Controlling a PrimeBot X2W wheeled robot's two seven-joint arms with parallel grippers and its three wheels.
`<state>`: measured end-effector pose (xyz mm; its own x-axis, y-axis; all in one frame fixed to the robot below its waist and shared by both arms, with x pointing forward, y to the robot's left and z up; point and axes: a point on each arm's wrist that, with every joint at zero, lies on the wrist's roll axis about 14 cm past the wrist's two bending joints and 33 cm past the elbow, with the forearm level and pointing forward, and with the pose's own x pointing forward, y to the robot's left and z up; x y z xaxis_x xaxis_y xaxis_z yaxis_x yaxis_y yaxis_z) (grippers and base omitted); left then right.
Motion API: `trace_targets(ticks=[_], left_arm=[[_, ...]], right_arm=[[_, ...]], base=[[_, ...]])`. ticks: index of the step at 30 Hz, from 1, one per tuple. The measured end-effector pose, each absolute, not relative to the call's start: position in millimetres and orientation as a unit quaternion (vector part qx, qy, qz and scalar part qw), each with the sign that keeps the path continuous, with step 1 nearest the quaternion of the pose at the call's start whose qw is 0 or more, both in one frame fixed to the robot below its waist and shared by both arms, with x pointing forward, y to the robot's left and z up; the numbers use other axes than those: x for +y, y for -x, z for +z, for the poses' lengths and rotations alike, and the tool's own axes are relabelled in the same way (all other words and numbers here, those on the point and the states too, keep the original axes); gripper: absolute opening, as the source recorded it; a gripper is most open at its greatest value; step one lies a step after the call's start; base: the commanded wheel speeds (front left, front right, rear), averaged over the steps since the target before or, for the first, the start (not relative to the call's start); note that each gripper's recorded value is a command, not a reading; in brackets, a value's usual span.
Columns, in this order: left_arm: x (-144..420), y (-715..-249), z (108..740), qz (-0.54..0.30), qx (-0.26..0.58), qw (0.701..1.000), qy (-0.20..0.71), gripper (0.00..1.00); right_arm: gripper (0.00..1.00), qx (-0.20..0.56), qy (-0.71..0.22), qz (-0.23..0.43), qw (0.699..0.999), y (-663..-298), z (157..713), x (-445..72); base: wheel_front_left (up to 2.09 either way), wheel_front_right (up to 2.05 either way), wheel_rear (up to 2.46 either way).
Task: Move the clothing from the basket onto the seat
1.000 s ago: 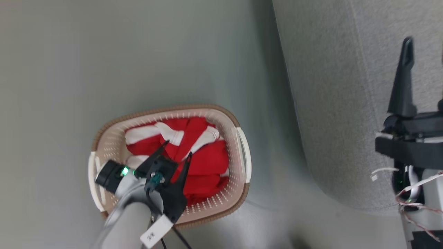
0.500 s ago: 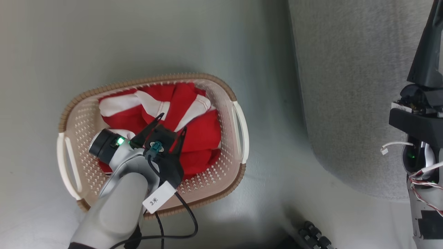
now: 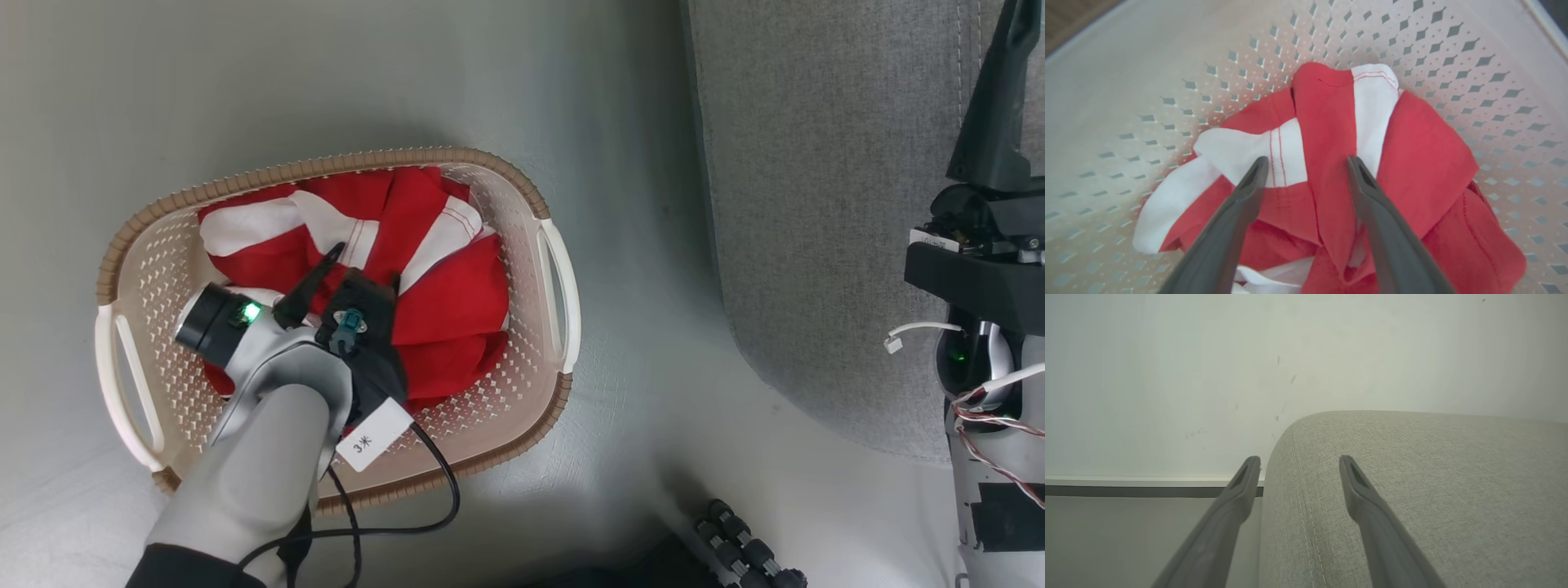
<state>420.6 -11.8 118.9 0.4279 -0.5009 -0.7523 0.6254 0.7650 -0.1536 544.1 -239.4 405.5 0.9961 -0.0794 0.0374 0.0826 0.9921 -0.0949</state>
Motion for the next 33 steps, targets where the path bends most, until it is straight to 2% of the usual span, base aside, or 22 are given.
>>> trace_targets(ticks=[6,7,8,9,10,18,33], left_arm=[[-8,-418,111,-0.328,0.429,0.838,-0.083,1.0],[-7,-416,109,-0.328,0.435,0.834,-0.085,0.97],[-7,-415,108,-0.329,0.438,0.832,-0.086,0.54],[-7,-414,107,-0.33,0.44,0.831,-0.087,0.23],[-7,-412,106,-0.331,0.443,0.829,-0.089,0.0],[-14,-412,109,-0.34,0.44,0.826,-0.09,0.0],[-2,-438,151,-0.302,0.388,0.868,-0.064,0.0]], right_arm=[[1.0,-0.01,0.049,-0.042,0.998,-542,402,-241],[1.0,-0.009,0.048,-0.042,0.998,-542,401,-242],[1.0,-0.008,0.048,-0.042,0.998,-542,401,-242],[1.0,-0.007,0.048,-0.043,0.998,-542,400,-242],[1.0,-0.006,0.048,-0.043,0.998,-542,400,-242],[1.0,-0.003,0.051,-0.046,0.998,-542,401,-244],[1.0,-0.017,0.042,-0.034,0.998,-543,419,-234]], base=[[0.0,0.0,0.0],[0.0,0.0,0.0],[0.0,0.0,0.0],[0.0,0.0,0.0],[0.0,0.0,0.0],[0.0,0.0,0.0],[0.0,0.0,0.0]])
